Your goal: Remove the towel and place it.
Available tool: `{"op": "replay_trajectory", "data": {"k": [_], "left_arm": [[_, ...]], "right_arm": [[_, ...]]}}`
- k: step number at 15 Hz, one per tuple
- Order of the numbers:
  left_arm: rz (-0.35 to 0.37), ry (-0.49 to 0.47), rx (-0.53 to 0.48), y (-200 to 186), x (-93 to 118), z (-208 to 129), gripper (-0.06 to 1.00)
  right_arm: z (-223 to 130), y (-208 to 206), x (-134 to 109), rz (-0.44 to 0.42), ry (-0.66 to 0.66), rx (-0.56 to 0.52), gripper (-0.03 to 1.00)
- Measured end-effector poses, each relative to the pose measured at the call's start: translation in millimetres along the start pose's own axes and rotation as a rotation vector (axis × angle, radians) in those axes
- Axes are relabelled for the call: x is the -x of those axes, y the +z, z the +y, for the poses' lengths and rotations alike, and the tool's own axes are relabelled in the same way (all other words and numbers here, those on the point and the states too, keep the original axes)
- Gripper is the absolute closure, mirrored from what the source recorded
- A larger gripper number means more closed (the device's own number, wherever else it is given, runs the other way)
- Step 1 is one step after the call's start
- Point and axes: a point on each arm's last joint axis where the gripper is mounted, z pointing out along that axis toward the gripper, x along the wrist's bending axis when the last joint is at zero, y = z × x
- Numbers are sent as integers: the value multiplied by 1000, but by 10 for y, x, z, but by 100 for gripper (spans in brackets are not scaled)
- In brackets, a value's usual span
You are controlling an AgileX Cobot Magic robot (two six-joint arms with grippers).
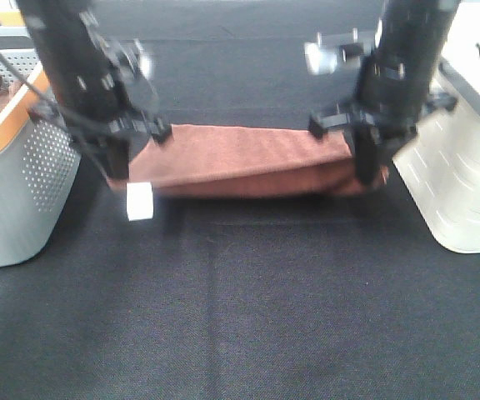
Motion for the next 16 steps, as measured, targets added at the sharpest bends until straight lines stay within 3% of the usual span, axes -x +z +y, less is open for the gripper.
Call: {"op": "replay_trajectory", "data": {"k": [2, 6, 9, 10, 11, 12, 14, 16], "left_arm": [[6, 32, -39, 97, 125, -70, 94], [11, 35, -73, 185, 131, -121, 94], [6, 30, -92, 252, 130, -123, 92], [6, 31, -92, 252, 130, -123, 86], [-2, 45, -92, 252, 136, -123, 65], [-14, 50, -92, 252, 147, -124, 50], [-47, 67, -93, 252, 176, -126, 29], [-54, 71, -84, 227, 186, -109, 23]], "right_arm": [[-90, 197, -3, 6, 1, -31, 97], [-181, 384, -26, 32, 18, -46, 91], [-239, 468, -35, 43, 27, -61, 71], [-243, 475, -47, 56, 35, -66, 59], [-246, 474, -63, 73, 44, -69, 39], [-256, 472, -73, 84, 45, -82, 29], [-301, 467, -83, 95, 24, -130, 21], [-324, 399, -86, 96, 21, -127, 20]]}}
